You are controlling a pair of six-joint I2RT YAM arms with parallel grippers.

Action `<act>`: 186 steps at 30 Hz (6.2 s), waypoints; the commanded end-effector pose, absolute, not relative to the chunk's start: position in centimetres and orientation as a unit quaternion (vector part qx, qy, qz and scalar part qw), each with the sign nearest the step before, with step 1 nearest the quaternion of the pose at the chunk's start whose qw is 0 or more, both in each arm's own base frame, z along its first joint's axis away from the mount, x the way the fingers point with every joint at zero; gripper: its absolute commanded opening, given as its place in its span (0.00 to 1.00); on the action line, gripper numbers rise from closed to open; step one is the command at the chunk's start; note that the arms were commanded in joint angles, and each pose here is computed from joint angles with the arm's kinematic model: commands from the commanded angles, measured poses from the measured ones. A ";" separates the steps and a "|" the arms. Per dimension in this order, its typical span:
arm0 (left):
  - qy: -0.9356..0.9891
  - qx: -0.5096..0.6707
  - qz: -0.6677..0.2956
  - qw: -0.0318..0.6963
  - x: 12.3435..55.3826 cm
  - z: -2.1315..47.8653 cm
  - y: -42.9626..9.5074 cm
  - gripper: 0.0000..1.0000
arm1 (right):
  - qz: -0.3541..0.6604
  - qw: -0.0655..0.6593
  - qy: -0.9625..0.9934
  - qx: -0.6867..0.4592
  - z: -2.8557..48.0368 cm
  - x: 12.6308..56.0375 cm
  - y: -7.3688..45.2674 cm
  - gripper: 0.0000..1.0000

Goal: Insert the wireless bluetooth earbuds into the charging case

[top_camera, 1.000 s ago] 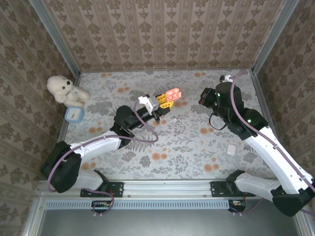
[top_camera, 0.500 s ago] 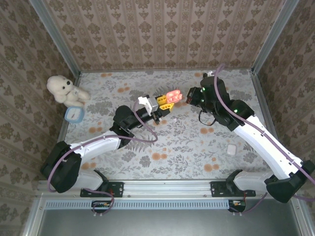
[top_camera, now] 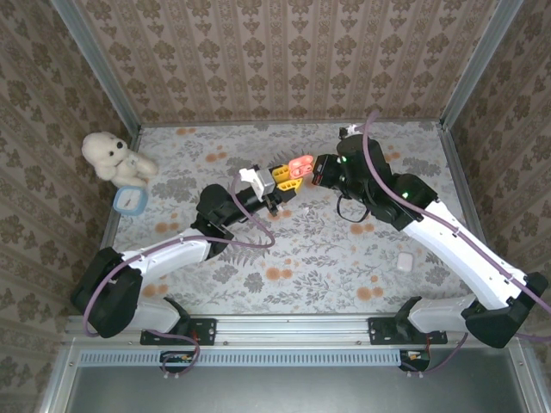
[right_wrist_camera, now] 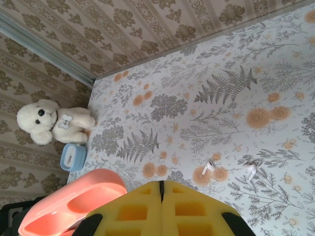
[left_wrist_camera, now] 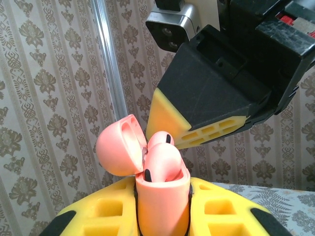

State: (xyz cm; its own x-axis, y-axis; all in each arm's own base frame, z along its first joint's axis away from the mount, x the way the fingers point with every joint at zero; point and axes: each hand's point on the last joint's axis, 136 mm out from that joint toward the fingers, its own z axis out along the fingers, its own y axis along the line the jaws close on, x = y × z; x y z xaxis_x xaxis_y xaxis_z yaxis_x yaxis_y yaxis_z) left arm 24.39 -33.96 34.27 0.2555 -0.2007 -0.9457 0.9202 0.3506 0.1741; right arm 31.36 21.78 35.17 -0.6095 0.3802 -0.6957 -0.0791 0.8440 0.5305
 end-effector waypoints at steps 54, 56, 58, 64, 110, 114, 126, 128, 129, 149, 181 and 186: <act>0.465 0.393 -0.417 0.676 24.8 34.3 -34.0 0.00 | 0.254 0.298 0.918 -0.060 33.0 30.9 25.7 0.00; 0.467 0.391 -0.416 0.675 24.9 34.2 -34.0 0.00 | 0.250 0.316 0.914 -0.043 33.4 30.9 24.9 0.00; 0.474 0.389 -0.417 0.671 25.1 33.9 -34.1 0.00 | 0.229 0.345 0.910 -0.013 34.0 31.4 23.2 0.00; 0.555 0.374 -0.415 0.616 27.3 30.8 -35.2 0.00 | 0.219 0.416 0.875 0.118 35.0 32.2 15.9 0.04; 0.862 0.229 -0.388 0.234 37.4 6.2 -50.8 0.34 | 0.181 0.354 0.893 0.208 24.6 28.6 10.1 0.82; 0.859 0.232 -0.386 0.243 37.8 6.8 -50.6 0.37 | 0.180 0.356 0.893 0.209 24.7 28.7 10.0 0.82; 0.803 0.229 -0.376 0.401 41.2 23.7 -41.3 0.52 | 0.170 0.388 0.884 0.196 27.0 28.7 9.3 0.91; 0.795 0.225 -0.360 0.433 41.2 26.7 -37.9 0.55 | 0.166 0.393 0.884 0.193 27.0 29.1 9.3 0.97; 0.792 0.221 -0.348 0.449 41.1 28.0 -35.9 0.59 | 0.165 0.395 0.884 0.190 27.0 29.4 9.4 1.00; 0.837 -0.023 -0.137 0.530 38.7 28.5 -10.2 1.00 | -0.007 0.310 0.915 0.257 19.9 31.6 3.3 1.00; 0.852 0.099 -0.250 0.450 39.7 22.6 -23.2 1.00 | -0.041 0.043 0.806 0.590 6.0 20.3 -3.9 0.93; 0.850 0.100 -0.254 0.450 39.2 22.8 -22.9 1.00 | -0.061 0.040 0.808 0.584 5.1 20.9 -3.6 0.93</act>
State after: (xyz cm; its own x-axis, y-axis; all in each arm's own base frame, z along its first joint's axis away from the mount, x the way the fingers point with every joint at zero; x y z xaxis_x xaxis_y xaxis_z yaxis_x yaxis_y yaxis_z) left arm 39.73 -22.98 21.16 -0.6082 -0.0623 -0.7913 0.3609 0.8662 -0.3456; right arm 20.90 -3.27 5.53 -0.3432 0.9333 -0.1053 0.9391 0.3428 -0.0225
